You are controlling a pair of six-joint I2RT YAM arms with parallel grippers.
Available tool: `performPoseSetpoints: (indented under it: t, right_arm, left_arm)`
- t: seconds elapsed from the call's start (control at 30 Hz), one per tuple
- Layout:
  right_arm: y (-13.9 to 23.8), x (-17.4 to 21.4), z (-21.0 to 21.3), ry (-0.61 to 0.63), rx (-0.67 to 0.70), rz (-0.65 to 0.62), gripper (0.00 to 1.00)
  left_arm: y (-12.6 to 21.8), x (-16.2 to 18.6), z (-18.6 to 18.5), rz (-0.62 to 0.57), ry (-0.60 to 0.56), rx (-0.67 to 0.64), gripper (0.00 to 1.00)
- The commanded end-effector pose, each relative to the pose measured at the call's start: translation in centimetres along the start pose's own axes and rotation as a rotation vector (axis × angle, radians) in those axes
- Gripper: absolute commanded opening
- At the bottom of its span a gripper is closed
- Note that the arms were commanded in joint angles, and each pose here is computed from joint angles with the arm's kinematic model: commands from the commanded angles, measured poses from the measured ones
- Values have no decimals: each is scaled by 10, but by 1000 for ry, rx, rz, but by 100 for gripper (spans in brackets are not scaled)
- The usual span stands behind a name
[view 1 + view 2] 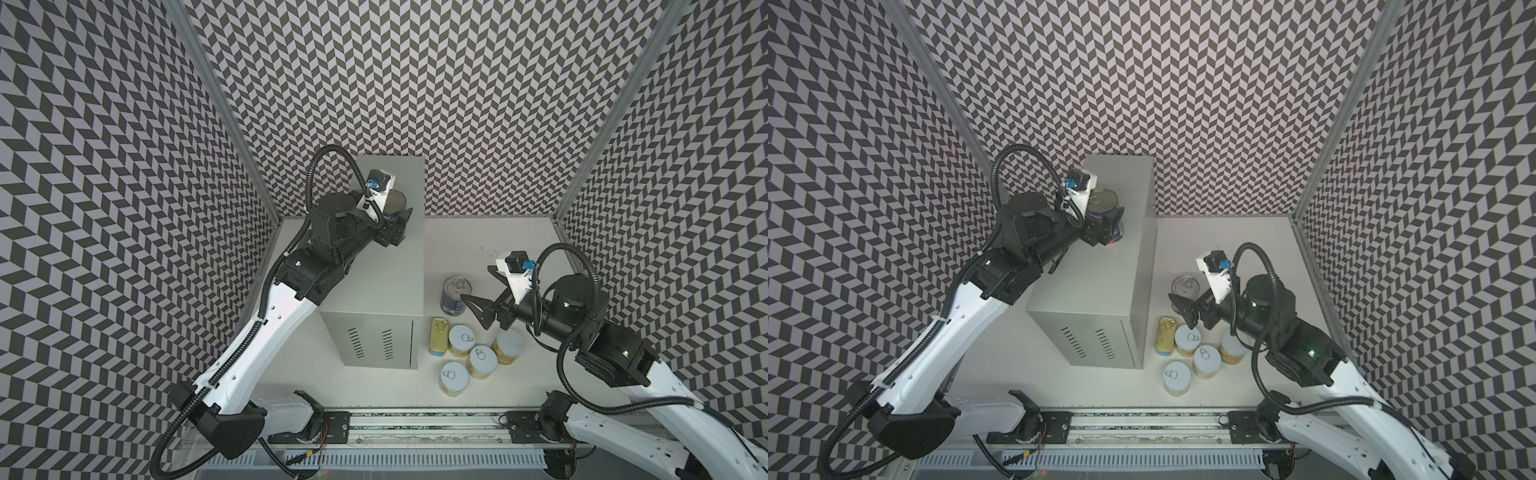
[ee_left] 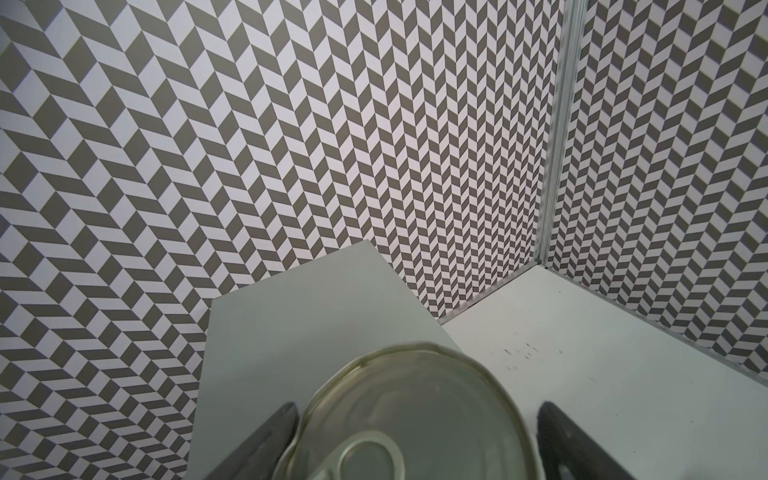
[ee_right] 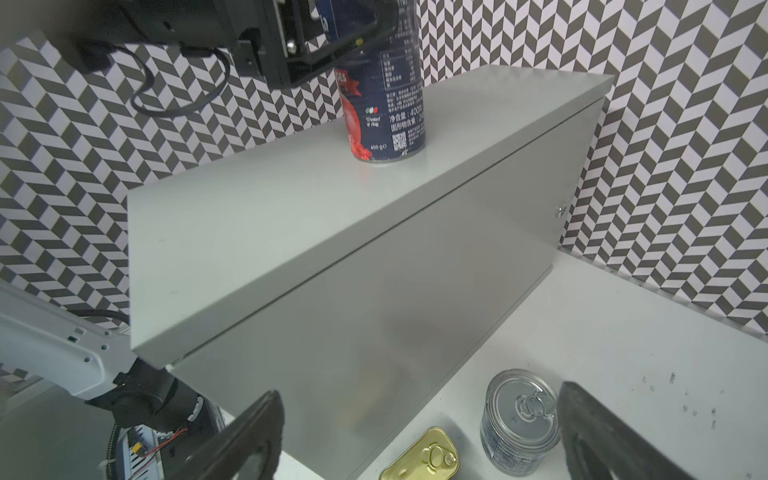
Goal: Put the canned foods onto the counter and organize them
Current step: 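Carry the red can onto the cabinet top while the right gripper lowers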
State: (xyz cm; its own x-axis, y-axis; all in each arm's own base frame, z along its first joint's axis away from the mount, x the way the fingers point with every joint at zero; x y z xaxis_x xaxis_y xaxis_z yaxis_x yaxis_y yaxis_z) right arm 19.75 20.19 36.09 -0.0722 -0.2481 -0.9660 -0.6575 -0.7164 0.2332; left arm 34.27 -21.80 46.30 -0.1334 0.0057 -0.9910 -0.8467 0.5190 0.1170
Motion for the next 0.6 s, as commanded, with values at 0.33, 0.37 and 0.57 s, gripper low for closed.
performPoseSetpoints:
  t: [0.33, 0.37, 0.57]
  right_arm:
    - [-4, 5, 0, -28, 11, -51, 99]
    - [-6, 6, 0, -29, 8, -47, 100]
    - [-10, 14, 1, -35, 5, -20, 99]
  left_arm:
    - [-12, -45, 18, -113, -28, 19, 58]
    - [-16, -46, 20, -114, -39, 14, 56]
    - [-43, -59, 43, -142, -91, -23, 55]
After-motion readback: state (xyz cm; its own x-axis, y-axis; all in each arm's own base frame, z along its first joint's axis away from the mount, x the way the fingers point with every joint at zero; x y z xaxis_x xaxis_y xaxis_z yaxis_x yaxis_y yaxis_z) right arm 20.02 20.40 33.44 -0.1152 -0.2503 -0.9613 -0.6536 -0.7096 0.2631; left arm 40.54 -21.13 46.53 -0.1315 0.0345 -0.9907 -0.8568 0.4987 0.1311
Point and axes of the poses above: each gripper's point midway between its finger pads, its own y axis back along the fingers, its own z axis along the line the jaws close on, x = y × z, the point moved 1 cm from there along y, back along the fingers, and after that the axes turned 12 degrees about y, right-handed, at the moved point
